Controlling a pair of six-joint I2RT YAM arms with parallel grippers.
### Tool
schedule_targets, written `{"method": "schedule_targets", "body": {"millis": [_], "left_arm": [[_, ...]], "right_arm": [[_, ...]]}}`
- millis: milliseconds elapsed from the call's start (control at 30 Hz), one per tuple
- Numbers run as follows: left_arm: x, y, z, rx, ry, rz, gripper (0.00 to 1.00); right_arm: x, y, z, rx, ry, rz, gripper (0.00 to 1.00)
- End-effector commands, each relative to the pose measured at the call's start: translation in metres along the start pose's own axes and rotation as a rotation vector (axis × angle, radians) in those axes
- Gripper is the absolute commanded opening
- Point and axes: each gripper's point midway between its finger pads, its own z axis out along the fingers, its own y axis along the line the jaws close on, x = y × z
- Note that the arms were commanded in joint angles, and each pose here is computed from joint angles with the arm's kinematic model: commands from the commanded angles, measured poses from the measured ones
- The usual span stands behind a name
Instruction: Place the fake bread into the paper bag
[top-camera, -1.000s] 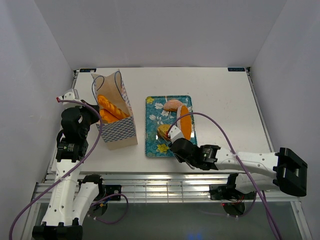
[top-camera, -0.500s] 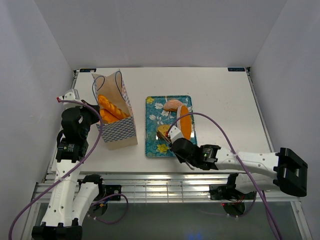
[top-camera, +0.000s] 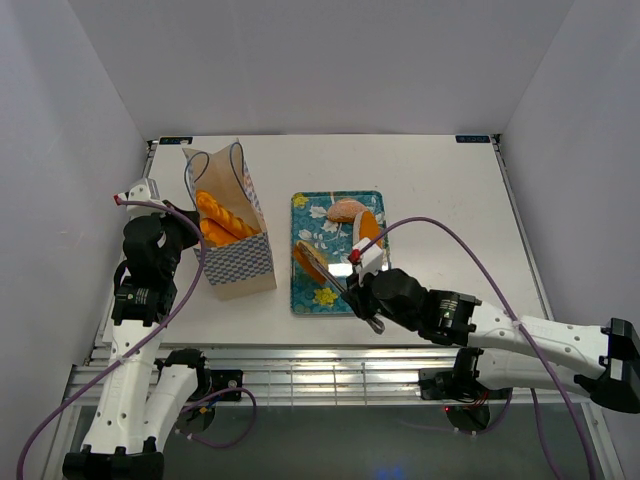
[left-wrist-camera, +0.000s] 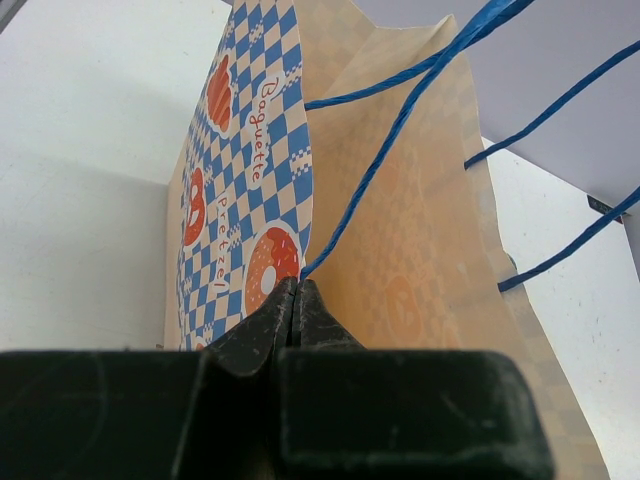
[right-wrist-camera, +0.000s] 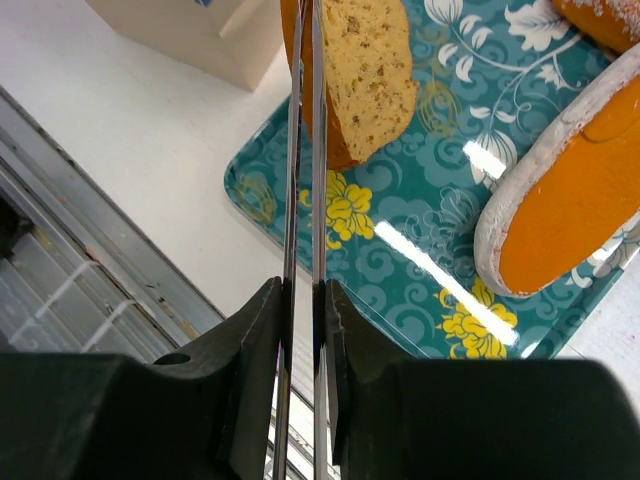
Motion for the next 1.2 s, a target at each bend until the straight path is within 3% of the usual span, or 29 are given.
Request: {"method": "schedule_targets", "body": {"millis": [0, 533, 933, 1167], "left_arm": [[-0.002, -0.003, -0.003, 0.015, -0.014, 0.004, 0.09], [-0.002, -0.003, -0.004, 0.015, -0.014, 0.006, 0.09], [0.001, -0.004, -0.002, 0.015, -0.004, 0.008, 0.09], [0.002, -0.003, -0.001, 0.011, -0.002, 0.008, 0.09]], "right_arm": [[-0.059, 0.017, -0.018, -0.076, -0.188, 0.099, 0.08], [-0.166, 0.049, -0.084, -0.299, -0.515, 0.078, 0.08], [-0.214, 0.086, -0.098, -0.449, -0.611, -0.005, 0.08], [-0.231, 0.105, -0.085, -0.495, -0.639, -0.05, 0.08]]}}
